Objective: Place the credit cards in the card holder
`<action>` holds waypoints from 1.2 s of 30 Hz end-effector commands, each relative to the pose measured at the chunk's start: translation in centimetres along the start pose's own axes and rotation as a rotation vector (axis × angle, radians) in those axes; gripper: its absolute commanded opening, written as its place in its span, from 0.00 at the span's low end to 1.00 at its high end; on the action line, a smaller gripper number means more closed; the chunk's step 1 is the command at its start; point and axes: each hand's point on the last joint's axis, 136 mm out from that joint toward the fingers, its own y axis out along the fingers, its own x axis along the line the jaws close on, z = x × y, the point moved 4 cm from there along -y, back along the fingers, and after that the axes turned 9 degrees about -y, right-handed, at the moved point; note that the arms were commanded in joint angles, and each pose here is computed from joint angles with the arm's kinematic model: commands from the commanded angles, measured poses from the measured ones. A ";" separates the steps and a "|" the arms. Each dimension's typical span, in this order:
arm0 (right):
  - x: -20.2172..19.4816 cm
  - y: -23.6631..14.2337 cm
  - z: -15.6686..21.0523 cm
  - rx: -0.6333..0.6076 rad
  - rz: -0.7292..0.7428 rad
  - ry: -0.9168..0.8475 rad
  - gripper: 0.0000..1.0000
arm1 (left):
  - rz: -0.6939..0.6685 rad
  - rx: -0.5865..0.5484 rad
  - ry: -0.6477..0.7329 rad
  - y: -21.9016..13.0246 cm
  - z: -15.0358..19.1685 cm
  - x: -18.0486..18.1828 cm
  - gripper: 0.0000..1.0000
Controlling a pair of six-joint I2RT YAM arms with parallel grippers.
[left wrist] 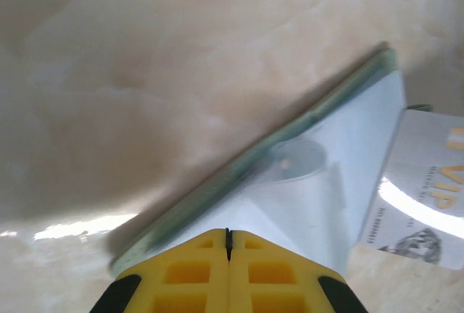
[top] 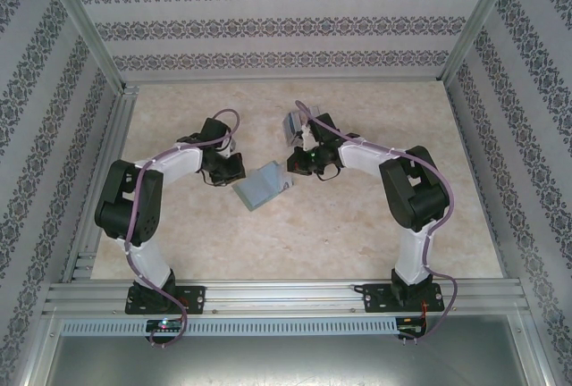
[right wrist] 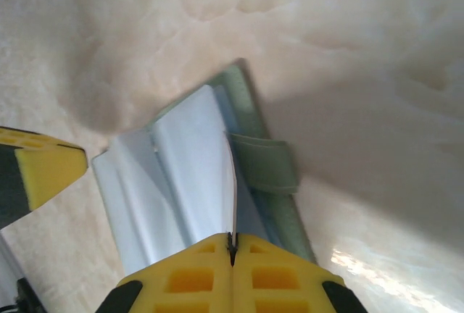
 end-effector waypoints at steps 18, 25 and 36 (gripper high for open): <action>2.3 -2.7 -4.1 0.026 -0.027 -0.165 0.05 | 0.064 -0.014 0.012 -2.7 -0.4 -1.1 0.00; 4.1 -1.1 -3.4 0.107 -0.061 -0.258 0.05 | 0.061 0.032 0.019 -1.7 0.4 -1.5 0.07; 8.7 3.2 -0.6 0.230 -0.149 -0.345 0.05 | 0.015 0.078 -0.036 1.5 1.7 1.2 0.06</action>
